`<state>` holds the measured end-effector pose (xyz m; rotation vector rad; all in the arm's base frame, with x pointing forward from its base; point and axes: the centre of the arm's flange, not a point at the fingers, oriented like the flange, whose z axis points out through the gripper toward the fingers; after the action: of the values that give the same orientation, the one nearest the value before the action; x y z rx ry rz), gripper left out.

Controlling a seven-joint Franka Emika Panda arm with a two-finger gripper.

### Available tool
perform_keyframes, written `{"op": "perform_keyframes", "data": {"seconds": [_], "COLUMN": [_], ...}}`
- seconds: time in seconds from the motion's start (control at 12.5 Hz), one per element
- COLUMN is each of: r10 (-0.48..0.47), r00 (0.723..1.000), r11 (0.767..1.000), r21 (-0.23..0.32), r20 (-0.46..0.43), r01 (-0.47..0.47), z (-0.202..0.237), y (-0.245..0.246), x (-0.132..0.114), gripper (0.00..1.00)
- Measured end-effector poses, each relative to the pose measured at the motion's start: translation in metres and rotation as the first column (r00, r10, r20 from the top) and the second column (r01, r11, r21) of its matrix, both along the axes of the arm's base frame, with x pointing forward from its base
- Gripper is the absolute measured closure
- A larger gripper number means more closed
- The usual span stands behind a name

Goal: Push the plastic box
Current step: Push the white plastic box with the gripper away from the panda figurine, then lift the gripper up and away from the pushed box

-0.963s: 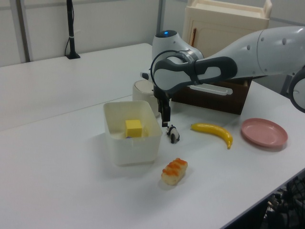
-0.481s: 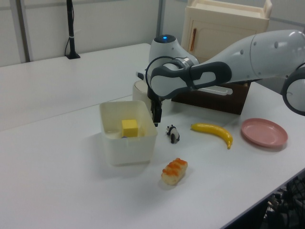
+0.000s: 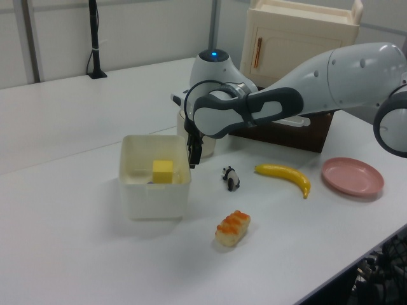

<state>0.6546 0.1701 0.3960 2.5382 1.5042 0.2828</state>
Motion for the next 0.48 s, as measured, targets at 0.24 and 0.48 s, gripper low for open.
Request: {"op": "perform_keyframes", "data": {"seconds": [0.24, 0.48], "r10": [0.017, 0.031], "r00": [1.000, 0.999], "r11": [1.000, 0.999], "r21": [0.004, 0.011], "r20": [0.004, 0.024], "r01": [-0.017, -0.031], "z": [0.001, 0.004], "y": [0.018, 0.026], "x": [-0.004, -0.005], "gripper": [0.00, 0.00]}}
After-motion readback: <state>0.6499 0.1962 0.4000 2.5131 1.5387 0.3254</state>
